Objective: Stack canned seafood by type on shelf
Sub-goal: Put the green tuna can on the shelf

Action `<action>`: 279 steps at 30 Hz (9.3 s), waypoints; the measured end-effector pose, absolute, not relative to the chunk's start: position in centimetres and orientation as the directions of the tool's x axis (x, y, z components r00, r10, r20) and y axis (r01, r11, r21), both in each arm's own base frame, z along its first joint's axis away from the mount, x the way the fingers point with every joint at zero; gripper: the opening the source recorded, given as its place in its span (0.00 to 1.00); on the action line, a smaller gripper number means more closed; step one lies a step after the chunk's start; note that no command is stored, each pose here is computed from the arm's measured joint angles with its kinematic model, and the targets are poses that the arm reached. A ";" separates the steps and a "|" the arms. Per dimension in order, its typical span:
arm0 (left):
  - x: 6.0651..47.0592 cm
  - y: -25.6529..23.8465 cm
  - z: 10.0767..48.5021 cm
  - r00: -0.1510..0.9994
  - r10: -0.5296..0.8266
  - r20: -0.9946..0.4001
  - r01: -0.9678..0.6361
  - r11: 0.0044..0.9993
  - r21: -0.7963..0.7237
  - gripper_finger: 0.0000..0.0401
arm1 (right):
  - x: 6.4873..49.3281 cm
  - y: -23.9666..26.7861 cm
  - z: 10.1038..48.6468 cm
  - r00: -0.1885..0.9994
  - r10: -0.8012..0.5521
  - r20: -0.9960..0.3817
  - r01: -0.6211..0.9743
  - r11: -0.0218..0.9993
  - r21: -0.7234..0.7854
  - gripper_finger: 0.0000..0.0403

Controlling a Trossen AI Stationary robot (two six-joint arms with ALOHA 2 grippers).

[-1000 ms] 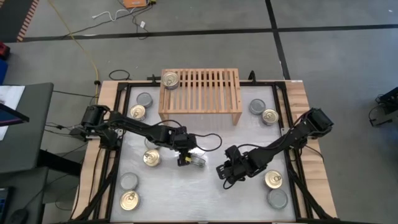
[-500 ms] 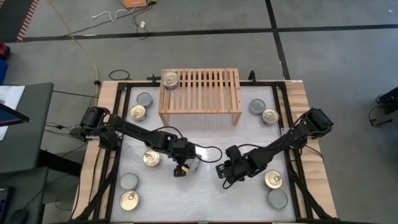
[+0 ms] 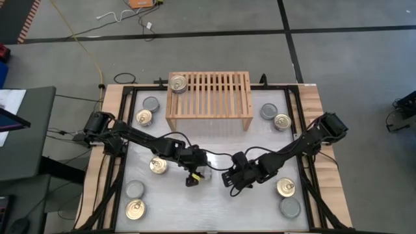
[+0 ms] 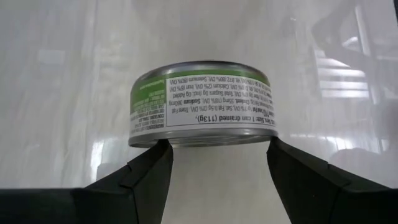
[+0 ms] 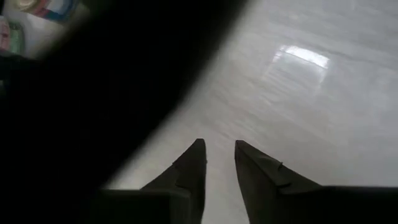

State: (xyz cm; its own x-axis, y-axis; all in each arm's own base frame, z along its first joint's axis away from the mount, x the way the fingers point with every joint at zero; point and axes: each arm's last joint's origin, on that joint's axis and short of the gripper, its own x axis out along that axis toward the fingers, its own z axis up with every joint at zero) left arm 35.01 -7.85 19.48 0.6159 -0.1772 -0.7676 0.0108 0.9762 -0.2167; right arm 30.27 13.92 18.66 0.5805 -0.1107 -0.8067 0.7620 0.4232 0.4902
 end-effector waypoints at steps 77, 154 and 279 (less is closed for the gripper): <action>13.9 -4.5 23.0 0.864 0.031 -0.503 -0.195 0.941 -0.277 0.62 | 38.5 15.6 22.0 0.440 -0.226 -0.869 0.845 0.430 0.316 0.56; 12.9 -4.2 22.0 0.785 0.023 -0.619 -0.185 0.962 -0.200 0.62 | 43.9 12.9 18.4 0.566 -0.122 -0.816 0.761 0.457 0.460 0.05; 24.7 -16.8 17.6 0.562 0.178 -0.808 -0.827 0.099 -0.553 0.62 | 41.3 10.2 14.2 0.753 0.218 -0.621 0.300 0.726 0.619 0.37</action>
